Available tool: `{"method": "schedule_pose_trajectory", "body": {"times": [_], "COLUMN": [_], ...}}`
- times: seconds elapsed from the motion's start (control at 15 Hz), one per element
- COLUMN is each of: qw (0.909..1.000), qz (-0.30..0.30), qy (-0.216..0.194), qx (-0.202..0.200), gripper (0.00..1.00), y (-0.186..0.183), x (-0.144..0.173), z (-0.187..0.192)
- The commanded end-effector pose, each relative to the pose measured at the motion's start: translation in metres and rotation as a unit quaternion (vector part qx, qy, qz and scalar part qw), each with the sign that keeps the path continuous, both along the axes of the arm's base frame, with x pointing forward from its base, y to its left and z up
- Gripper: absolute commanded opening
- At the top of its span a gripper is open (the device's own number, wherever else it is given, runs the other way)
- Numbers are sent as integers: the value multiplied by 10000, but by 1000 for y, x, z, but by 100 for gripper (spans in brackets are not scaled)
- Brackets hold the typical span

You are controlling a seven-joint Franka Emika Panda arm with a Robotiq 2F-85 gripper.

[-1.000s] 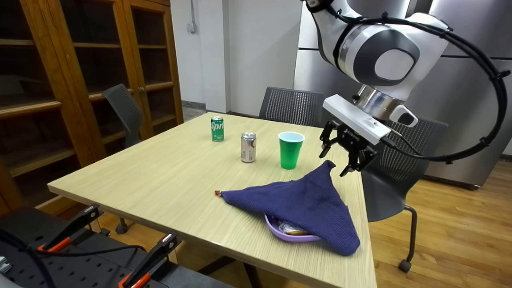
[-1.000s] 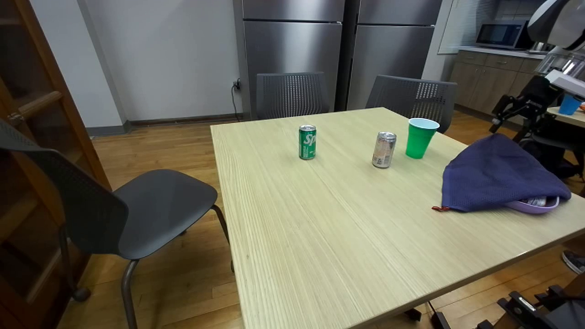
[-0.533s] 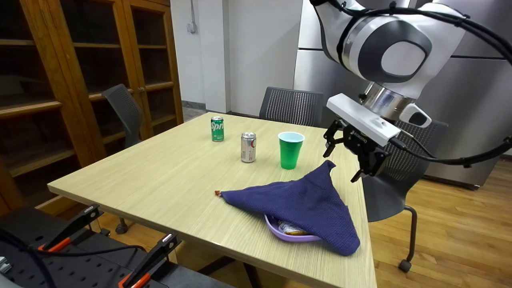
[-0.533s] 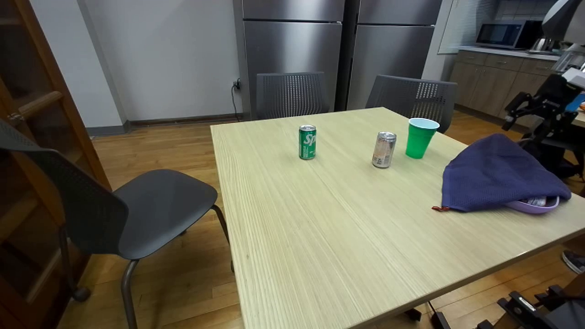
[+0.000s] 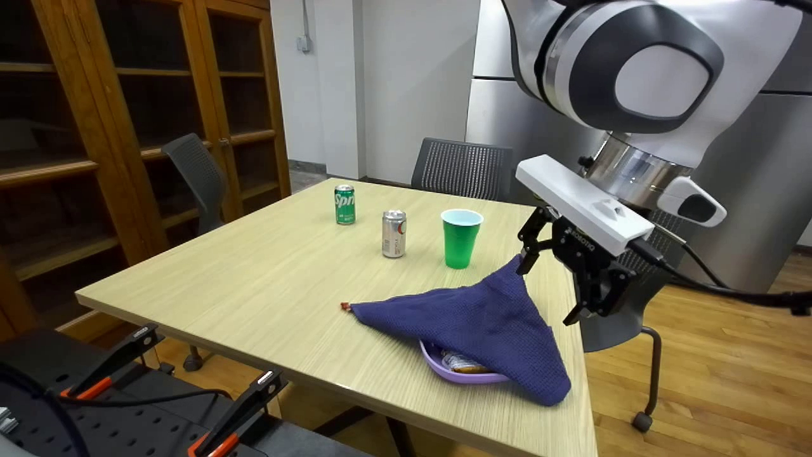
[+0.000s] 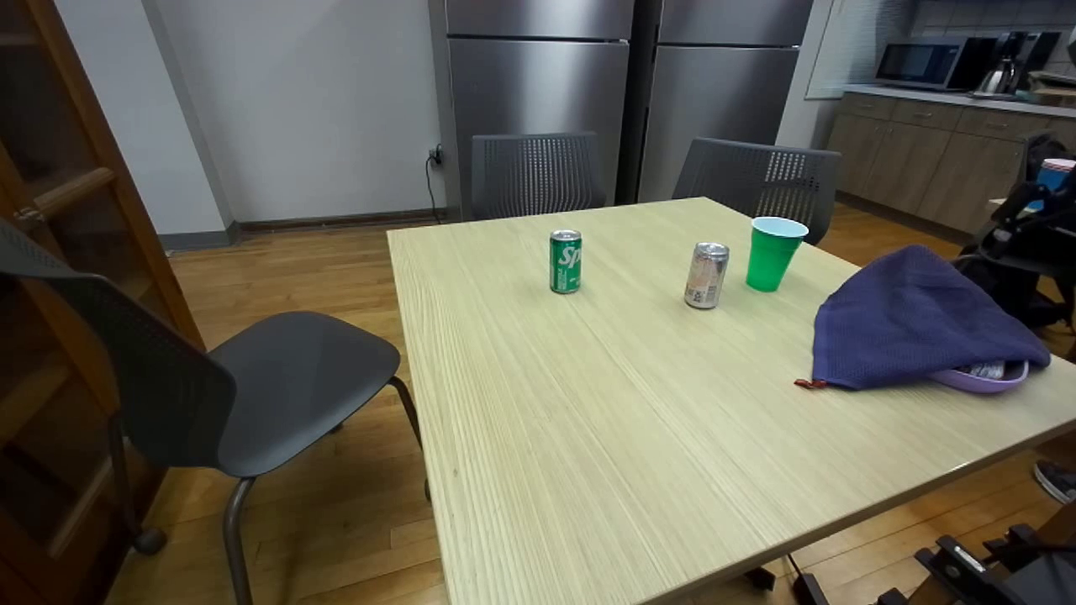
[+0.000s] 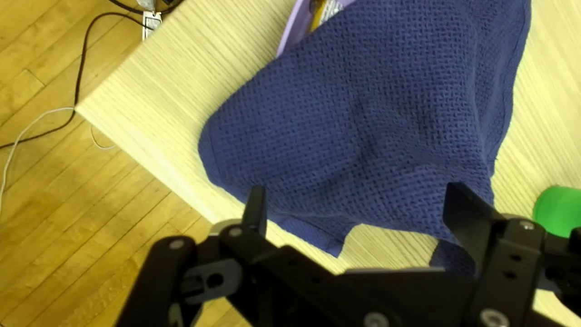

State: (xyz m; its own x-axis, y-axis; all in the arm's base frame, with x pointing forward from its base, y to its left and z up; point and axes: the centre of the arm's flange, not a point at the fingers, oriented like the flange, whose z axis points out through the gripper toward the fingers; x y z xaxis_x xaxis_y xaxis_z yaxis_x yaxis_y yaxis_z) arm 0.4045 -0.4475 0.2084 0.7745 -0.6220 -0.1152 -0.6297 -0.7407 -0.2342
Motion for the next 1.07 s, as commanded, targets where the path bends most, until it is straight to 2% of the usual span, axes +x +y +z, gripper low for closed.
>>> {"method": "schedule_pose_trajectory", "body": {"times": [0.0,0.47,1.0], "qw": [9992,9978,9949], "qz": [-377,-599,-910], "qy": [155,239,190], "qx": [-46,149,393], "gripper": [100,100,100], "y": [22,43,61], "x": [-40,-74,-88], "z": [3,-32,-54]}}
